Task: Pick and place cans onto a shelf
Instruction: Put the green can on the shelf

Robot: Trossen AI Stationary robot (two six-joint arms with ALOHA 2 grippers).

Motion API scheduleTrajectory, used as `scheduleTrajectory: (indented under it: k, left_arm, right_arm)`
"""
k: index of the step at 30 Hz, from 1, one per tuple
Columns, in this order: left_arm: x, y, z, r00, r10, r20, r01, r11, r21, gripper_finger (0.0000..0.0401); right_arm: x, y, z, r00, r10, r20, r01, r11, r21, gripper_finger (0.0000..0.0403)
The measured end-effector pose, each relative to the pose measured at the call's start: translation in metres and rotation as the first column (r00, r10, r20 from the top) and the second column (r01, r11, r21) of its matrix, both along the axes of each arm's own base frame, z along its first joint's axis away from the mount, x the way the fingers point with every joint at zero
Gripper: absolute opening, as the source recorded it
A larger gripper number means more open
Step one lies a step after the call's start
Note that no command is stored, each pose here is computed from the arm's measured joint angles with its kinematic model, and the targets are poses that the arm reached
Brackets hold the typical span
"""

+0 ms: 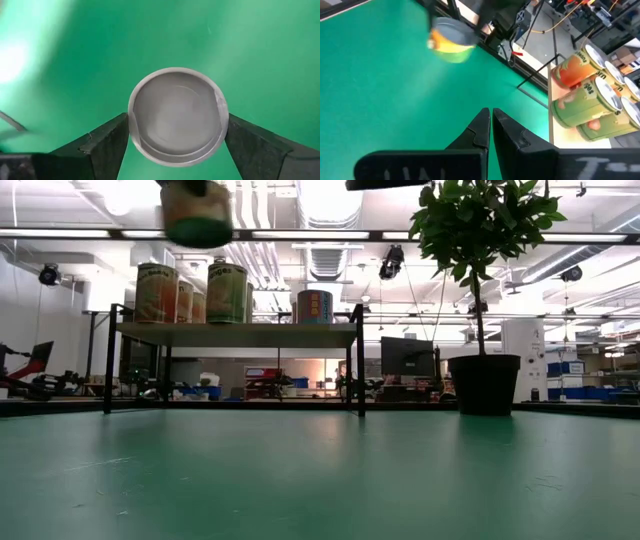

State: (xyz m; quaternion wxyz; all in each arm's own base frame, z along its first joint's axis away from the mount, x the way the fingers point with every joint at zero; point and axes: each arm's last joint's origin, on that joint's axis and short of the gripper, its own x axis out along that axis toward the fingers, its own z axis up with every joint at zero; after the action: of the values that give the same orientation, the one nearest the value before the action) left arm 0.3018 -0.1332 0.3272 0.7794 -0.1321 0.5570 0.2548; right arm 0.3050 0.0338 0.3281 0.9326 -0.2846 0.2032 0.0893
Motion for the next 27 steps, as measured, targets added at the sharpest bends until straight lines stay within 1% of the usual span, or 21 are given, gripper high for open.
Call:
scheduleTrajectory:
  k: [5,10,13,17,20,27]
  left_arm:
    - [0.011,0.035,0.022,0.995,-0.095,-0.006,0.095,0.991,0.095,0.0288]
    - [0.021,0.073,0.029,0.987,-0.151,-0.052,0.157,0.975,0.155,0.0288]
    - [0.025,0.098,0.030,0.985,-0.152,-0.078,0.165,0.967,0.196,0.0288]
    - [0.031,0.133,0.030,0.986,-0.138,-0.089,0.155,0.962,0.223,0.0288]
    - [0.035,0.156,0.031,0.990,-0.122,-0.068,0.135,0.961,0.240,0.0288]
    - [0.031,0.203,0.031,0.996,-0.053,-0.073,0.070,0.963,0.258,0.0288]
  right_arm:
    - [-0.009,-0.001,-0.003,1.000,0.003,-0.005,-0.003,1.000,-0.007,0.0009]
    - [-0.030,-0.003,0.001,1.000,-0.001,0.032,0.000,1.000,0.007,0.0009]
    - [-0.041,-0.004,0.002,0.998,0.014,0.064,-0.016,1.000,0.026,0.0009]
    - [-0.051,-0.005,0.005,0.989,0.035,0.144,-0.038,0.999,0.022,0.0009]
    - [-0.056,-0.005,0.004,0.988,0.035,0.151,-0.039,0.999,0.021,0.0009]
    - [-0.060,-0.006,0.004,0.987,0.029,0.157,-0.035,0.999,0.032,0.0009]
